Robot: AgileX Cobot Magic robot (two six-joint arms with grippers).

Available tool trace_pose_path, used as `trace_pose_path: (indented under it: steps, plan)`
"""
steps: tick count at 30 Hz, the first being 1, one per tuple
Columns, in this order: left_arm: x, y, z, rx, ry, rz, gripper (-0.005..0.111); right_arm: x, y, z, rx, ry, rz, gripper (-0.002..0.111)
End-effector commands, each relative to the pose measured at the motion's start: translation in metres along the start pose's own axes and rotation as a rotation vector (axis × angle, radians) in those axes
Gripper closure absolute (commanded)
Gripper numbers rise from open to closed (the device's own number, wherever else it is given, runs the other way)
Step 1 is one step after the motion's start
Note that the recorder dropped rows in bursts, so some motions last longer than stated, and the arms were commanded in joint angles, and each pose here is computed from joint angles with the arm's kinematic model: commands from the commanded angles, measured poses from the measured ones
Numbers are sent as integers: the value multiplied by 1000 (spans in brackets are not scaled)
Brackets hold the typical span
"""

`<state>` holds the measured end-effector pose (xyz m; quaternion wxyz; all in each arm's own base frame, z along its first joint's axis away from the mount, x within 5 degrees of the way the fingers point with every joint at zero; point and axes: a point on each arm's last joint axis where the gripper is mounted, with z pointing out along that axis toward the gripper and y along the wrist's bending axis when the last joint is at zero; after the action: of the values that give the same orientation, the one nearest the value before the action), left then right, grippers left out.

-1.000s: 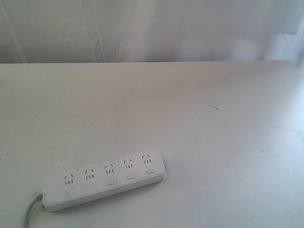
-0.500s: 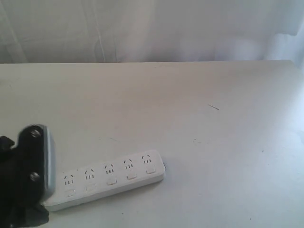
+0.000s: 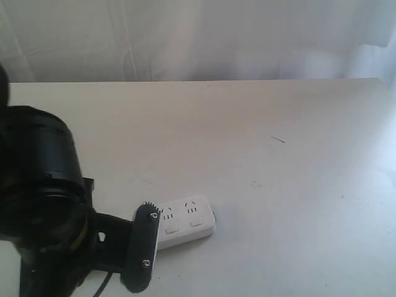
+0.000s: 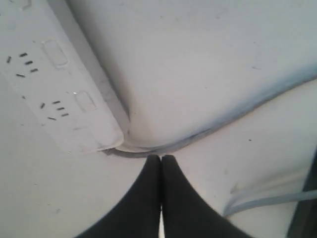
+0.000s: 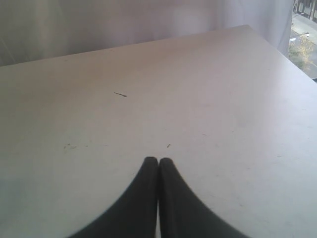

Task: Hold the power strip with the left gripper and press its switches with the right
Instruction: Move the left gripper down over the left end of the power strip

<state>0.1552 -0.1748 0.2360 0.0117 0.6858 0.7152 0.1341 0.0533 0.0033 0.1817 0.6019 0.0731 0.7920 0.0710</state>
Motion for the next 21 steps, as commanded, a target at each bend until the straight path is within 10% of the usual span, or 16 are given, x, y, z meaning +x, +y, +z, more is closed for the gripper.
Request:
trace_pose_path:
  steps: [1,6,13,21]
  plan:
    - [-14,7,8,-29,-18,15,107,0,0,0,-1,-8,21,108]
    - [-24,11,18,-48,-32,41,93,0,0,0,-1,-8,21,108]
    - [-21,18,18,-116,-6,2,1,0,0,0,-1,-8,21,108]
    - [-15,31,23,-106,-54,-58,2,0,0,0,-1,-8,21,108]
